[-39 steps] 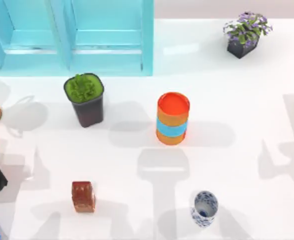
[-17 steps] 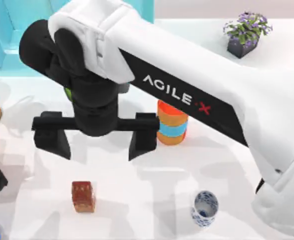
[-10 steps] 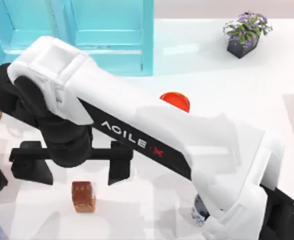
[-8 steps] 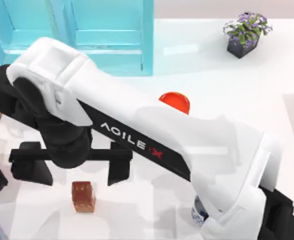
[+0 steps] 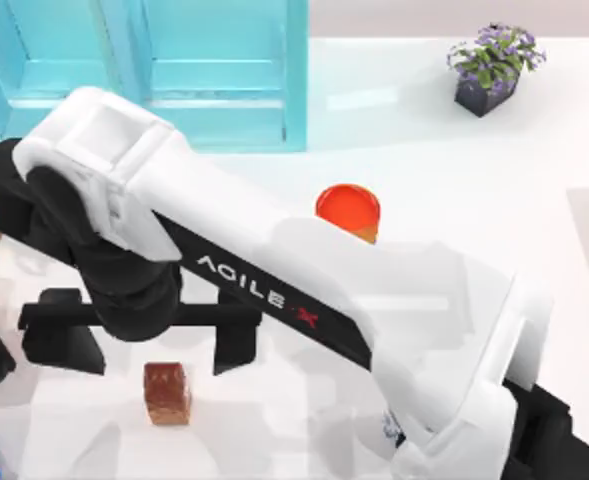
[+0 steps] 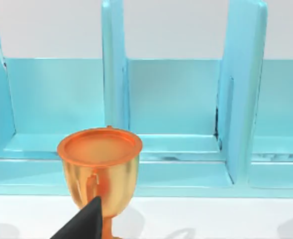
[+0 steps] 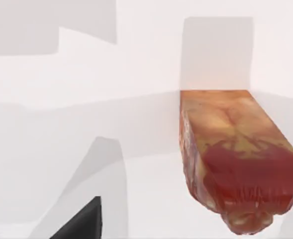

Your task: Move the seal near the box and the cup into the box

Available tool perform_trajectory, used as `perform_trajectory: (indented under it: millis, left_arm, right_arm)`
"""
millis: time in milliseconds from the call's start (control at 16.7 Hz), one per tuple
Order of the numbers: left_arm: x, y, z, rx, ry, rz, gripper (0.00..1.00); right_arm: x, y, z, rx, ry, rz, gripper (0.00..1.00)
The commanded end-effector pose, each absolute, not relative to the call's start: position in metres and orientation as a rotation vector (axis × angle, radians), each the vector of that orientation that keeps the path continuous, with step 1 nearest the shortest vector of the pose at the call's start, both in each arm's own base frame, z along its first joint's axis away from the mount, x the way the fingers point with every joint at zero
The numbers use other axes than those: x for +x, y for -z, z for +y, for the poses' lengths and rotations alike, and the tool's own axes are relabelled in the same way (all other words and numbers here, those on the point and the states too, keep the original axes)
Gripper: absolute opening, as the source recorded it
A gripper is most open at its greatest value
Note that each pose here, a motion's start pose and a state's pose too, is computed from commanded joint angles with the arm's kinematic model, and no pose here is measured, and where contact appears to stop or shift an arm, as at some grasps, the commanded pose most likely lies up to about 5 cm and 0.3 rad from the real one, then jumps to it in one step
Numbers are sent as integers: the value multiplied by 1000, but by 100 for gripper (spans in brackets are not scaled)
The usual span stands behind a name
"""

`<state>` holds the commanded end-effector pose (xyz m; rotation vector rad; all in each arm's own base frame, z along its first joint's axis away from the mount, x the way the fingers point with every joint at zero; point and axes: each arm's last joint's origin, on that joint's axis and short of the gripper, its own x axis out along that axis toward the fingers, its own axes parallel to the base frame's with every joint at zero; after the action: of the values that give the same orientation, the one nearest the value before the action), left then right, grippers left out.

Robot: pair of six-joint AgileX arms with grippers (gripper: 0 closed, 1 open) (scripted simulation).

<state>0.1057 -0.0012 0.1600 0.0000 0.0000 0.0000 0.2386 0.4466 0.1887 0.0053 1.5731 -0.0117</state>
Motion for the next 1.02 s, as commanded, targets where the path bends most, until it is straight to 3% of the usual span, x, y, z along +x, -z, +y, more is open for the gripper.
perform_trajectory:
  millis: [540,900,1020]
  left_arm:
    - [106,-160,-1,0,0,0,100]
    - [106,-160,-1,0,0,0,100]
    - [106,-160,-1,0,0,0,100]
  right_arm:
    - [237,-128,446,9,6,1570,100]
    - [237,-122,445,8,8,1571,100]
    - [237,-122,445,8,8,1571,85]
